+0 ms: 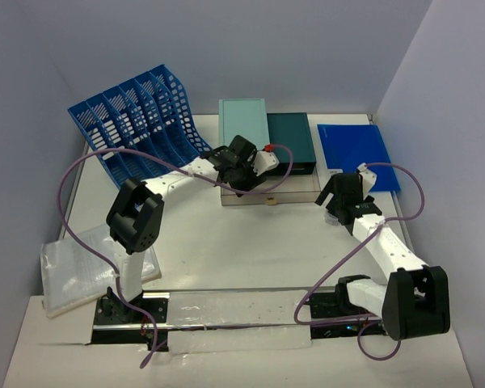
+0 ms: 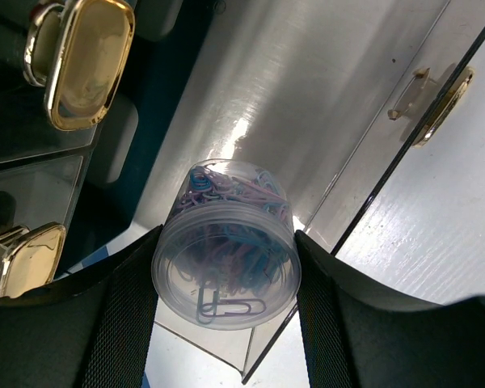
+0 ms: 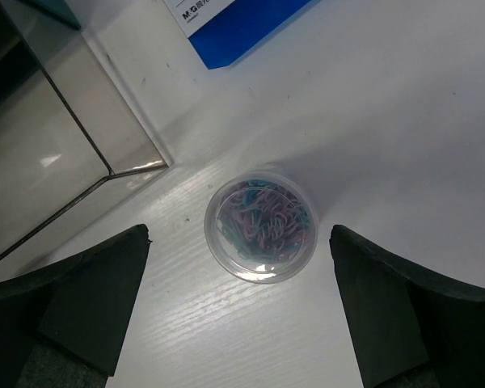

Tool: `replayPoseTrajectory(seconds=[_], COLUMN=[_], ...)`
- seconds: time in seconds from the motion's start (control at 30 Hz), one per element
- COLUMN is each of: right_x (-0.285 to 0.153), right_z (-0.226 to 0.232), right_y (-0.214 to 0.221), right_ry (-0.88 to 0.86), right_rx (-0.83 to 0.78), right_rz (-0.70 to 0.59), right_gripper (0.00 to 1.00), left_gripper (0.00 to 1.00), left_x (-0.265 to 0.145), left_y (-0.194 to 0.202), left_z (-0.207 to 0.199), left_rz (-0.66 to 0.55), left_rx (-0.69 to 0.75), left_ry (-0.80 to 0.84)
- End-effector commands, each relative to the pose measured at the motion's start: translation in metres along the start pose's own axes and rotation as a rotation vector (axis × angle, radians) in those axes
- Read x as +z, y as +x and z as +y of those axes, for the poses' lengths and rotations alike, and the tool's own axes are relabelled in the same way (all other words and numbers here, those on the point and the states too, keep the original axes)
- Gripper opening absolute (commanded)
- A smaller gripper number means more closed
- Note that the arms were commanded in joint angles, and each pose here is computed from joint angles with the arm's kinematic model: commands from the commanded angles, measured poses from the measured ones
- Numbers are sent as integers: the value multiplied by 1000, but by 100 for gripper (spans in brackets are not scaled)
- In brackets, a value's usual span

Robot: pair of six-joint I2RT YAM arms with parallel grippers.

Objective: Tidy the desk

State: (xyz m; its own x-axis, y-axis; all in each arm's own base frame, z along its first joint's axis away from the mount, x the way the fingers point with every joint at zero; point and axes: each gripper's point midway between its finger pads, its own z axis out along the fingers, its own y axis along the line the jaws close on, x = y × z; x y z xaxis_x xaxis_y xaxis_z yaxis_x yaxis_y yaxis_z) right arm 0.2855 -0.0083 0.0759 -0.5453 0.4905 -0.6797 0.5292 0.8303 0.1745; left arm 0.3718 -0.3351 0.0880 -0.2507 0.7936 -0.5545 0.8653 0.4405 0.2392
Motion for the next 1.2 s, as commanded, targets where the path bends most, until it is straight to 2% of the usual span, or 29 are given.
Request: replayPoseTrajectory(seconds=[0.0, 0.2, 0.27, 0.4, 0.43, 0.47, 0.5, 0.67, 0.9, 1.07, 1.17], right_x=[0, 0, 2, 5, 6, 6, 6, 6, 14, 23, 37], right_z=[-2, -13, -15, -19, -19, -19, -19, -17, -22, -14, -15], right_y=[-16, -15, -11, -7, -7, -5, -6, -7, -2, 4, 11], right_ry=[13, 40, 46, 67, 69, 69, 66, 60, 95, 67, 107], right_rx=[51, 107, 115, 135, 144, 152, 160, 189, 245, 263, 239], right_rz=[-46, -35, -15, 4, 6, 7, -2, -13, -14, 7, 49], right_gripper=[100, 100, 100, 100, 100, 100, 100, 100, 95, 94, 92], left_gripper=[61, 69, 78, 81, 86, 98, 99, 99, 99, 99, 99], left_x=[-13, -24, -26, -27, -28, -29, -30, -44, -87, -111, -127], left_y=[-21, -30, -32, -32, -32, -32, -33, -41, -60, -68, -71], left_z=[0, 3, 3, 3, 3, 3, 3, 4, -2, -7, -8], left_rz=[-61, -81, -86, -83, -82, -82, -83, -107, -197, -250, -281], left_rx=[-22, -25, -25, -28, -29, -30, -30, -35, -45, -50, -49], left_ry=[4, 5, 3, 4, 5, 5, 4, 11, 51, 71, 70])
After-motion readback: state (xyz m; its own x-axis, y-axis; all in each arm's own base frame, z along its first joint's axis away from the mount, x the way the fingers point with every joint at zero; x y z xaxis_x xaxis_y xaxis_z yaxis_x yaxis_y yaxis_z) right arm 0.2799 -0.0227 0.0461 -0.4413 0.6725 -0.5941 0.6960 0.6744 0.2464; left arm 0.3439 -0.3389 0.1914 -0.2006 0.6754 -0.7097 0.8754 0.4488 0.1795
